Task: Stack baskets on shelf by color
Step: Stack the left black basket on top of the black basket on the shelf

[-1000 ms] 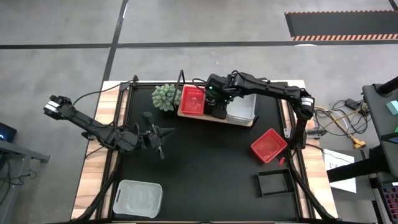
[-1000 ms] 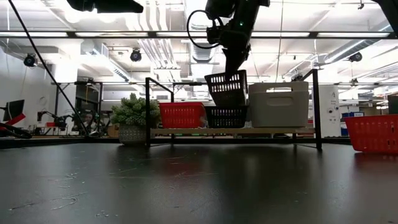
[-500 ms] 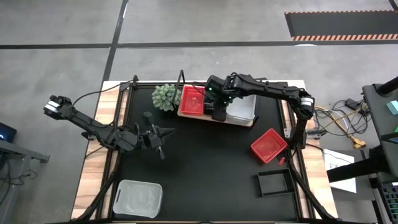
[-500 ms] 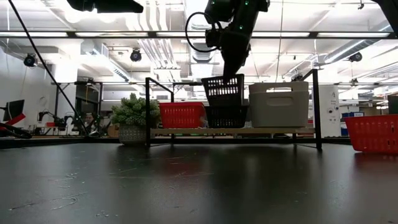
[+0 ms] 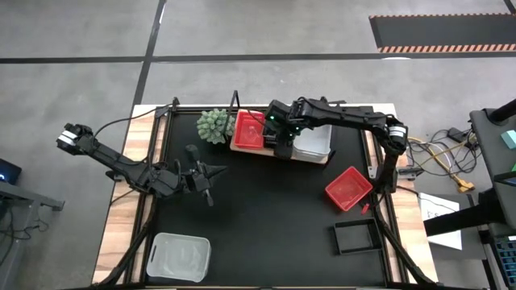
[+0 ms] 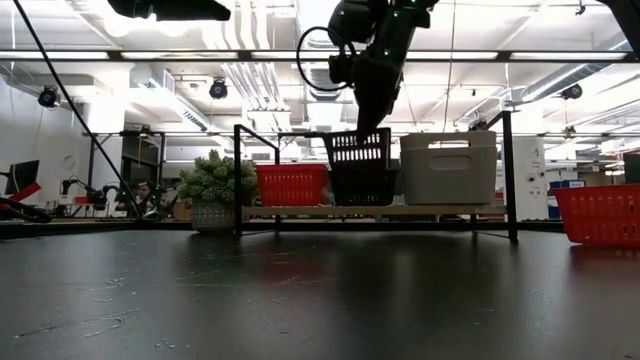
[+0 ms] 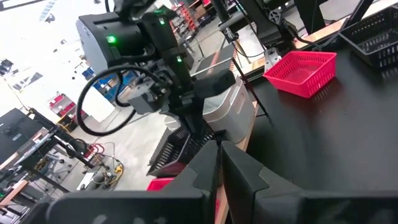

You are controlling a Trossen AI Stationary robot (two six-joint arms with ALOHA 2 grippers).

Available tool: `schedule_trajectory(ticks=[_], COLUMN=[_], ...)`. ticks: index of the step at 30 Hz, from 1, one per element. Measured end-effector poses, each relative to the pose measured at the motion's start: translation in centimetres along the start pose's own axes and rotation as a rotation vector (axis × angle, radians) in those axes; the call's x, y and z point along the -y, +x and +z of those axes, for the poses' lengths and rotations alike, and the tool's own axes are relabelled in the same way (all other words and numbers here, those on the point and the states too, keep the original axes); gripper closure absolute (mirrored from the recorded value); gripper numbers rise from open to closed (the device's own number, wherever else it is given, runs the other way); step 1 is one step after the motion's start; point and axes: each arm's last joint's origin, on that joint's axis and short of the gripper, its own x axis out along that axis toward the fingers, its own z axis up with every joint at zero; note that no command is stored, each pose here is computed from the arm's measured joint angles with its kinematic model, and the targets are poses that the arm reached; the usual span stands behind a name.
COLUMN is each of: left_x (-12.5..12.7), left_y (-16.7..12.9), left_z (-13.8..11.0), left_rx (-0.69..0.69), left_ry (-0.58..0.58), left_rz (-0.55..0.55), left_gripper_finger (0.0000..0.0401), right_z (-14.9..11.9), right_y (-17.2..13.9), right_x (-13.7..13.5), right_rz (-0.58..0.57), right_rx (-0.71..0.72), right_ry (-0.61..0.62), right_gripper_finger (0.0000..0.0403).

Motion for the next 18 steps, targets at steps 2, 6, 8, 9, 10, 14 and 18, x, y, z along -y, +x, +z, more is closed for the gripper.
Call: schedule_trajectory(ticks=[2,6,8,9,10,14,18], left_x=[0.0,0.0,0.0,0.0,0.0,0.0,0.0], left_y=[0.0,0.0,0.0,0.0,0.0,0.0,0.0], left_z=[0.0,0.0,0.0,0.0,0.0,0.0,0.0], left_rx=[0.000,0.000,0.000,0.000,0.000,0.000,0.000], left_ry=[-0.001,0.000,0.000,0.000,0.000,0.000,0.000], left_rz=[0.000,0.000,0.000,0.000,0.000,0.000,0.000], left_gripper_finger=[0.0396,0.0396,0.0396,0.0396,0.0396,0.0396,0.0396], right_z=[-0.1,-0.1,-0.2,-0.2,-0.2,-0.3,-0.3], right_y=[0.5,1.2,1.5,1.5,1.6,1.7,1.7], right_x=[0.0,0.0,0.0,0.0,0.0,0.0,-0.1], right_rz=[-0.001,-0.005,-0.006,-0.006,-0.006,-0.005,-0.004], right_rx=[0.006,0.031,0.038,0.038,0.038,0.031,0.030], right_ry=[0.001,0.043,0.067,0.077,0.081,0.082,0.078], right_gripper_finger=[0.0394,0.0394,0.0394,0.0394,0.0394,0.0394,0.0394])
